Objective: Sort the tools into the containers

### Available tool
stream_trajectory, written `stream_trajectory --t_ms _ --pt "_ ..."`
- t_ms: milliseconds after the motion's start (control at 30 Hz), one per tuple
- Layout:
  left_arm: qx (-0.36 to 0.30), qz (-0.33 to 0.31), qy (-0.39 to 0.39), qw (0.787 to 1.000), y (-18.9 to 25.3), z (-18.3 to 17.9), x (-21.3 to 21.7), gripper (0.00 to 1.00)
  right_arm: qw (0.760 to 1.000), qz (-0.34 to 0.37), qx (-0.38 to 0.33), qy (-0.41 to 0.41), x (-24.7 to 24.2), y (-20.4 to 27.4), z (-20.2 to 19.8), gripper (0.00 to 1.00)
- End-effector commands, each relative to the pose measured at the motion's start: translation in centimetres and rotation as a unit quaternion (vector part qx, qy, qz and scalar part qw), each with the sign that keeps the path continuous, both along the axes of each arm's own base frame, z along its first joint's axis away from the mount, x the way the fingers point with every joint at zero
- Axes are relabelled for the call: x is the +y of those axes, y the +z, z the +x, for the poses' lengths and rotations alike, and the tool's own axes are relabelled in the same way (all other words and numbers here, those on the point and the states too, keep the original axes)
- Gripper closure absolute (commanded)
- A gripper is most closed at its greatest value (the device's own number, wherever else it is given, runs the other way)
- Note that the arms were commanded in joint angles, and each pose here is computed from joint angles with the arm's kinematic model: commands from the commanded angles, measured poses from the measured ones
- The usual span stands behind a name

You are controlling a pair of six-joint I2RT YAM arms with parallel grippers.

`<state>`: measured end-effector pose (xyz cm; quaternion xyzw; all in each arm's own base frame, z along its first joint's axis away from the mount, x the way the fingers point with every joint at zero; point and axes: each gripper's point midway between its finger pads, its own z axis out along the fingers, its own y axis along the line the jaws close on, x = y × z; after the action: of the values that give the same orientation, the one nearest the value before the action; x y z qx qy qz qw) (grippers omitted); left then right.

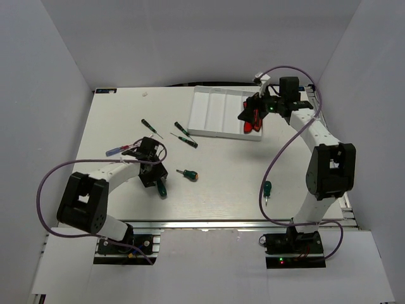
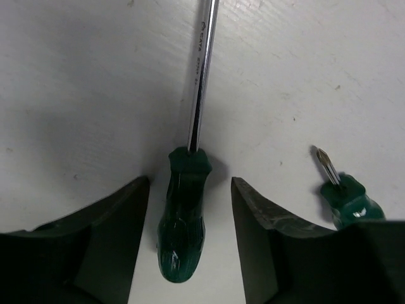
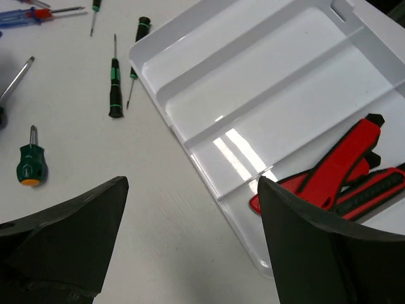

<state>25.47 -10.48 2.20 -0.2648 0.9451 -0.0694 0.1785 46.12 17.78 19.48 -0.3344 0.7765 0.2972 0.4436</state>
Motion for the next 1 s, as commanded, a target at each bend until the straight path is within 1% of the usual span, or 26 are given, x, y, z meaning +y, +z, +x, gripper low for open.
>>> stream_trajectory --t_ms 0,133,167,267,300,367,400,433,467,500,567,633,667,733,767,833,900,933,967 --pt "0.003 0.033 -0.019 0.999 0.1 0.9 0.1 0.36 0.997 0.007 -0.047 0.053 0.7 1.2 -1.6 0.1" --pt "0.018 0.056 -0.029 0.998 -0.5 0.8 0.3 0.43 0.998 0.005 -0.038 0.055 0.4 0.5 -2.9 0.11" --pt "0.02 0.059 -0.029 0.998 -0.6 0.7 0.3 0.49 0.998 0.005 -0.038 0.055 0.3 0.5 -3.1 0.11" --pt "0.019 0.061 -0.034 0.997 -0.5 0.7 0.2 0.59 0.998 0.007 -0.039 0.056 0.2 0.7 -3.4 0.11" --pt "0.019 0.061 -0.034 0.997 -0.5 0.7 0.2 0.64 0.998 0.007 -0.04 0.055 0.1 0.8 -3.5 0.11" --pt "0.018 0.059 -0.036 0.997 -0.4 0.7 0.1 0.69 0.997 0.006 -0.045 0.058 0.0 1.0 -3.7 0.11" --pt "0.017 0.058 -0.037 0.997 -0.2 0.7 0.0 0.75 0.997 0.006 -0.045 0.058 -0.1 1.0 -3.7 0.11" --pt "0.015 0.057 -0.04 0.997 -0.1 0.8 -0.1 0.78 0.997 0.004 -0.048 0.059 -0.2 1.0 -3.7 0.11" --pt "0.012 0.055 -0.041 0.998 0.1 0.9 -0.2 0.81 0.997 0.003 -0.049 0.06 -0.3 1.1 -3.9 0.11" --pt "0.002 0.052 -0.045 0.998 0.7 1.1 -0.5 0.87 0.997 0.002 -0.052 0.061 -0.3 1.2 -3.9 0.1" --pt "-0.014 0.045 -0.05 0.998 1.7 1.5 -1.1 0.92 0.996 0.001 -0.06 0.066 -0.6 1.5 -4.1 0.11" --pt "-0.047 0.033 -0.066 0.996 3.7 2.7 -2.2 0.95 0.994 0.009 -0.066 0.082 -0.6 1.9 -4.6 0.11" --pt "-0.06 0.027 -0.073 0.995 4.5 3.3 -2.7 0.96 0.992 0.008 -0.08 0.098 -0.6 2.2 -4.9 0.11" --pt "-0.093 0.015 -0.103 0.99 6.6 4.8 -4.2 0.97 0.987 0.023 -0.08 0.137 -0.3 2.5 -6.4 0.11" --pt "-0.111 0.011 -0.117 0.987 7.4 5.7 -4.8 0.97 0.982 0.014 -0.102 0.158 -0.3 2.5 -6.7 0.11" --pt "-0.149 -0.006 -0.148 0.978 9.6 7.3 -6.3 0.98 0.979 0.014 -0.092 0.182 -0.2 1.9 -8.1 0.11" --pt "-0.186 -0.025 -0.165 0.968 11.1 9.2 -8.0 0.98 0.974 0.001 -0.109 0.2 -0.4 1.7 -8.7 0.11" --pt "-0.217 -0.044 -0.195 0.955 12.5 10.8 -9.6 0.98 0.973 -0.003 -0.107 0.204 -0.5 1.6 -9.2 0.11" --pt "-0.225 -0.064 -0.213 0.949 13.0 11.3 -10.8 0.98 0.973 -0.006 -0.107 0.206 -0.6 1.4 -9.5 0.11"
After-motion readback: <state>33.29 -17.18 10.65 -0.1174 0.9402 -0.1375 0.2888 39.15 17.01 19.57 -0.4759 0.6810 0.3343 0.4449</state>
